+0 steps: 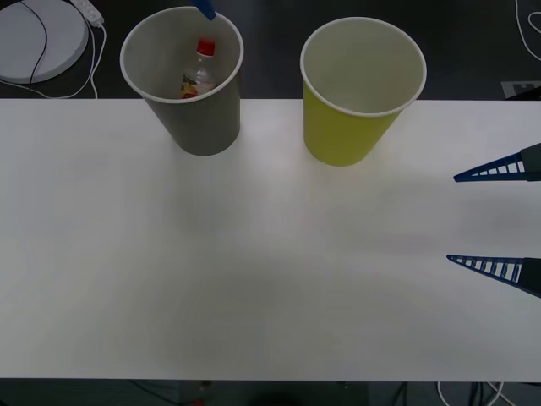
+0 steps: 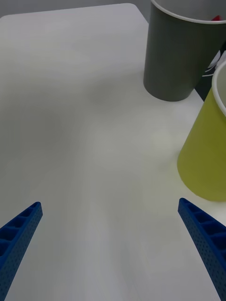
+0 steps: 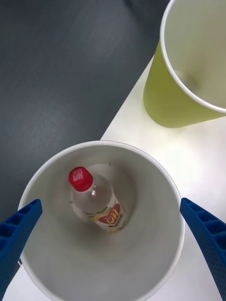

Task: Put the can into the green bin and the plastic bottle into the gray bin

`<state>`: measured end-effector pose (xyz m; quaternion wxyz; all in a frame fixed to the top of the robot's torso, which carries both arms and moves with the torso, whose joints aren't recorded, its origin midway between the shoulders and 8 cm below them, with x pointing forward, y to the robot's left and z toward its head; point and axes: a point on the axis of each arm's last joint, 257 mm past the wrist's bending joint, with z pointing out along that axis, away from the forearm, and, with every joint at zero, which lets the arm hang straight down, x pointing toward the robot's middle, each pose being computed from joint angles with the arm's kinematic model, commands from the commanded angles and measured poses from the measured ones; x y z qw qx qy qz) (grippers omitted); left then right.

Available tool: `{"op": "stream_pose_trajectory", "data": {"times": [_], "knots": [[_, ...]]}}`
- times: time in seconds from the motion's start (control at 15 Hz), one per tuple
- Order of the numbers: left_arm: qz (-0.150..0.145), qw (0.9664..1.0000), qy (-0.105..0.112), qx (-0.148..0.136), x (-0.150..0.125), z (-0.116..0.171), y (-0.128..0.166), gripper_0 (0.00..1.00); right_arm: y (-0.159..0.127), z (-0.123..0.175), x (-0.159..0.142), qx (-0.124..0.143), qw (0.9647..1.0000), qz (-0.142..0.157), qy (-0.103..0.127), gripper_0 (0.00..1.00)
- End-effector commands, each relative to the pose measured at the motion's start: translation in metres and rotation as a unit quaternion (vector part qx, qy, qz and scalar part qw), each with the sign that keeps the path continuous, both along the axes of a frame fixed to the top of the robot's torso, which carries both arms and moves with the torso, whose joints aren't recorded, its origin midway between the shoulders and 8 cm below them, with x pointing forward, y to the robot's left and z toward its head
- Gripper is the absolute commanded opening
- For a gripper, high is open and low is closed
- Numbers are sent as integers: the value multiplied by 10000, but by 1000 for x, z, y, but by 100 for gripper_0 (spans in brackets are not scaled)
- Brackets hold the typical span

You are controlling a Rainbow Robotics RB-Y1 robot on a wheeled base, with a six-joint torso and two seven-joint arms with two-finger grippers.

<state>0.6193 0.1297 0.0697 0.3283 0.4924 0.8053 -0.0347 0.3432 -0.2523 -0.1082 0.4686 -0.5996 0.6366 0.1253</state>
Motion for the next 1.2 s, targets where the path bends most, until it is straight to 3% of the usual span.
{"op": "stream_pose_trajectory", "data": {"times": [0.07,0.67,1.2], "knots": [[-11,10000,-2,8,0,0,2,100,0,0,0,0,10000,0,0,100],[-277,9990,80,-341,-21,-10,34,100,0,0,0,0,10000,0,0,100],[-611,9948,160,-798,-70,-34,71,100,0,0,0,0,10000,0,0,100]]}}
